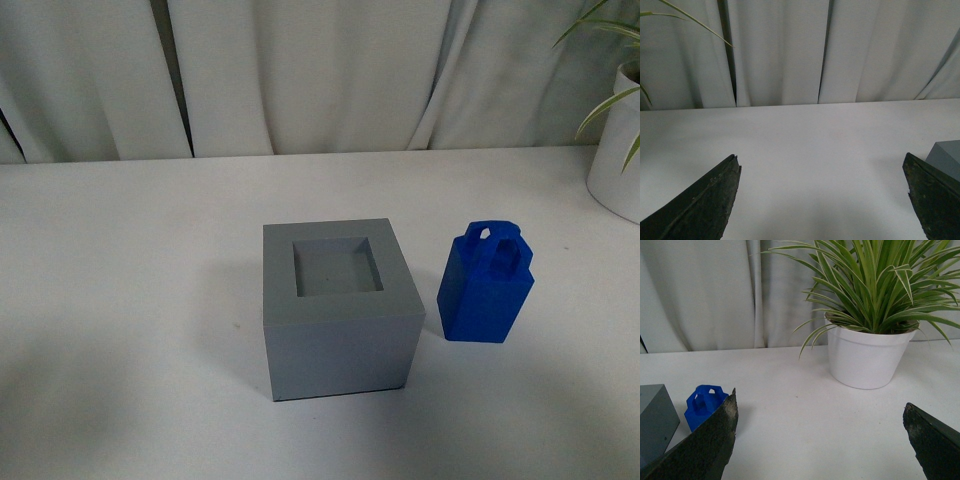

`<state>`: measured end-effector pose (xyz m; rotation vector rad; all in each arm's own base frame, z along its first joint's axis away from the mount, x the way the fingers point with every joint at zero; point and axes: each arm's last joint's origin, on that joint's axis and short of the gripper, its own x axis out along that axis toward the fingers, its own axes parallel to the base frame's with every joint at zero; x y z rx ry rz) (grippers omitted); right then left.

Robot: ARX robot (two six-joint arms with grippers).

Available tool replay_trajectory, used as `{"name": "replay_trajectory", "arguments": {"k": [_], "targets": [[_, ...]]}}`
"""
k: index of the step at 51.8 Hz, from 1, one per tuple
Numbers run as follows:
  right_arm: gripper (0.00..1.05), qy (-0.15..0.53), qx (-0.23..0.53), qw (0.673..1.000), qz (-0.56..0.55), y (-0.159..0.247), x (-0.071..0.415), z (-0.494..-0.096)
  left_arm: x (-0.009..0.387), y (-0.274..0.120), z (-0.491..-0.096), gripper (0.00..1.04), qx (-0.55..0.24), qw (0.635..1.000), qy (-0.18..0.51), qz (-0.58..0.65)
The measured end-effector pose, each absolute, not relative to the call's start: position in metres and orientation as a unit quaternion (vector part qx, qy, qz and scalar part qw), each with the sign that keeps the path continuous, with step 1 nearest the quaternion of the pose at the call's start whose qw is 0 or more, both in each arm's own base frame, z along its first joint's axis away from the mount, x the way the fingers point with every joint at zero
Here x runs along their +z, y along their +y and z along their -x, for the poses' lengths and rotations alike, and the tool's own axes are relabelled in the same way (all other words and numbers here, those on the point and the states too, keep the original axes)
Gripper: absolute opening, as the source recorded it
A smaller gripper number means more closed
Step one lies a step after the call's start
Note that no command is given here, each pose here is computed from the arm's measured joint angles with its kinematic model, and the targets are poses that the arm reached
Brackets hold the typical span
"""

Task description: Insert blue part into gray base

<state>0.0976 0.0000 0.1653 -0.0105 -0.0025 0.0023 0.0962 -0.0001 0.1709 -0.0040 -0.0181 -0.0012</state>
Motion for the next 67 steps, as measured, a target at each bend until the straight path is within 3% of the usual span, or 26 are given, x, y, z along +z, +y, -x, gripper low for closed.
{"name": "replay_trajectory", "arguments": {"k": [50,58,67], "targets": [[0.97,-0.001,0.001,1.000,0.005,0.000,0.165,-0.098,0.171,0.000,-0.096,0.99,-0.001,1.000,-0.009,0.002],[0.97,0.075,0.040,0.996,0.007,0.001,0.165,-0.103,0.171,0.000,-0.096,0.99,-0.001,1.000,-0.009,0.002],[0.97,0.084,0.110,0.990,0.038,0.000,0.207,-0.128,0.171,0.000,-0.096,0.99,-0.001,1.000,-0.009,0.002]]}}
